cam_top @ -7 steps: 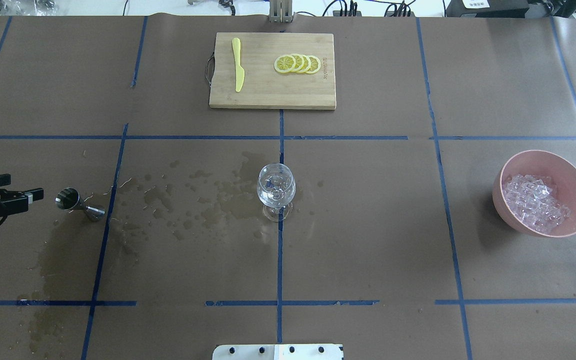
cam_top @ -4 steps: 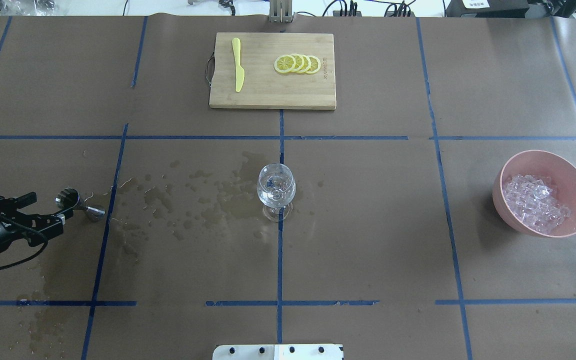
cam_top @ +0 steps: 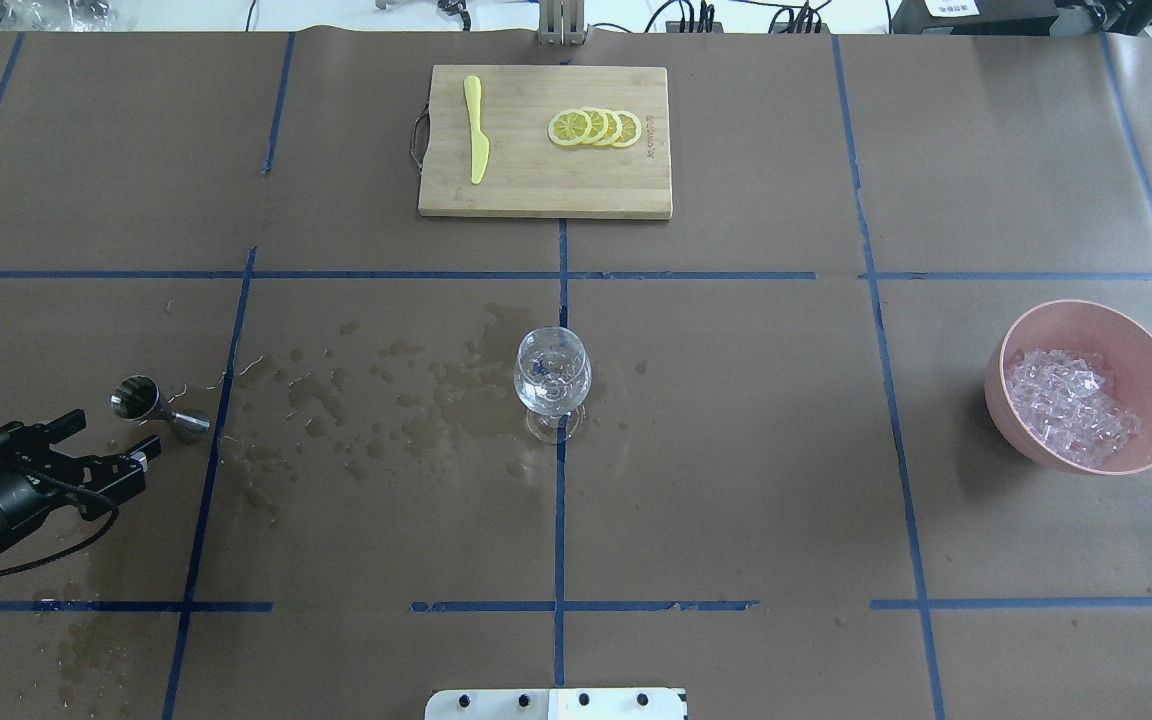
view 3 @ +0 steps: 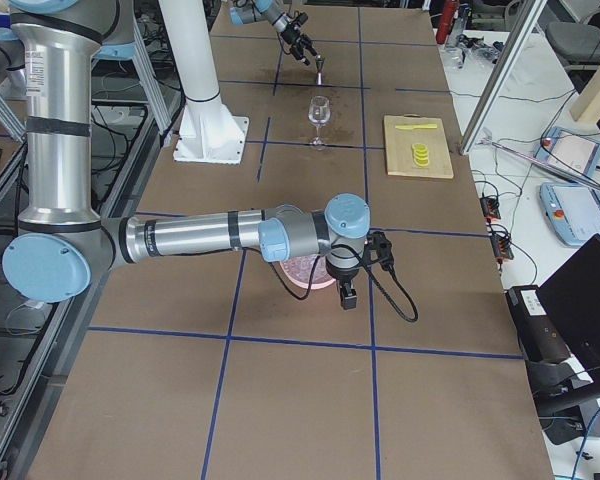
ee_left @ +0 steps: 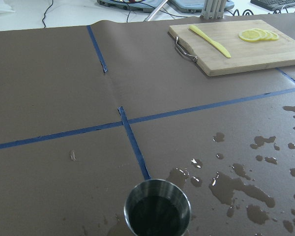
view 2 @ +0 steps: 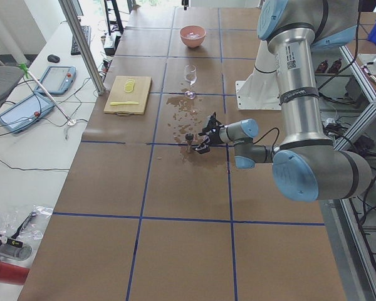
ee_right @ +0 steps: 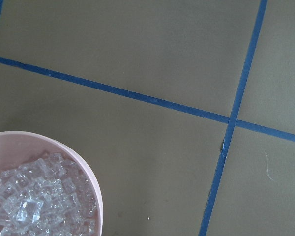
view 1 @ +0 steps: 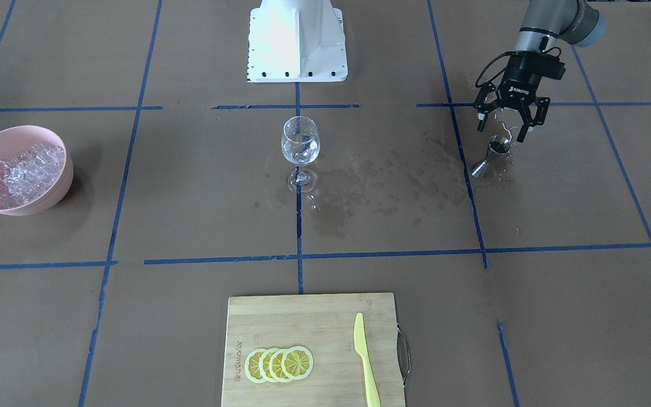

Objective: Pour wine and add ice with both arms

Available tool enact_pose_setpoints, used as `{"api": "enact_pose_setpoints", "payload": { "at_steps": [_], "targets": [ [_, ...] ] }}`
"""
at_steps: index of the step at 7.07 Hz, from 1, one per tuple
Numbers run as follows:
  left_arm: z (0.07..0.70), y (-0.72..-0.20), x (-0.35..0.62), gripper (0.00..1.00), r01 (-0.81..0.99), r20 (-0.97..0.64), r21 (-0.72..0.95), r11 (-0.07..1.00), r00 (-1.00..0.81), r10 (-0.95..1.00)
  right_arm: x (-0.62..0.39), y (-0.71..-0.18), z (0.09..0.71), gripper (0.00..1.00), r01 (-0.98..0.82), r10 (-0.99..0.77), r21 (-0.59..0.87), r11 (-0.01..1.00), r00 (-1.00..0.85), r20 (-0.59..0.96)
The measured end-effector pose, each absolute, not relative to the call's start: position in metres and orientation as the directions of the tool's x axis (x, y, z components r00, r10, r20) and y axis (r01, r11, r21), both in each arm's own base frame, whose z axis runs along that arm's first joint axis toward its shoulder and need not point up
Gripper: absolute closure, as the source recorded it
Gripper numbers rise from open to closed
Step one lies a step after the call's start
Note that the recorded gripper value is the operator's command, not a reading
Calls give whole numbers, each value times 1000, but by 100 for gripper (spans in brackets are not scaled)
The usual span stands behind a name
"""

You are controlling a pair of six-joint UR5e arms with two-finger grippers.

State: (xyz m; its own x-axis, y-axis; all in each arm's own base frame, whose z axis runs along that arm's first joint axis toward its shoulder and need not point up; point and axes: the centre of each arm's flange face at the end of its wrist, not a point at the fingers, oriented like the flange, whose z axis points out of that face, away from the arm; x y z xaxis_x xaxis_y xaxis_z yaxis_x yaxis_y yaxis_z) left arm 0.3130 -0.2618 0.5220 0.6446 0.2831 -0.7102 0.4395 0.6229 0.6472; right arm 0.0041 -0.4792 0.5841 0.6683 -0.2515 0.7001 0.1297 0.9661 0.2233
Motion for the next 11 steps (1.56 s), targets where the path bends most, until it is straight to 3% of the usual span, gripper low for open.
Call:
{"api": "enact_pose_setpoints", "payload": {
  "at_steps": [3,4,11],
  "targets": [
    [532,-270,343,2,469,-705,658,590,659,262,4,-479,585,0,130,-251,222,966,669,700],
    [532,-272,350,10,474,-704,659,584,661,259,4,-479,585,0,130,-251,222,966,669,700],
    [539,-281,369,23,499,-687,682,535,688,233,4,-480,587,0,130,-250,220,967,669,700]
  ]
}}
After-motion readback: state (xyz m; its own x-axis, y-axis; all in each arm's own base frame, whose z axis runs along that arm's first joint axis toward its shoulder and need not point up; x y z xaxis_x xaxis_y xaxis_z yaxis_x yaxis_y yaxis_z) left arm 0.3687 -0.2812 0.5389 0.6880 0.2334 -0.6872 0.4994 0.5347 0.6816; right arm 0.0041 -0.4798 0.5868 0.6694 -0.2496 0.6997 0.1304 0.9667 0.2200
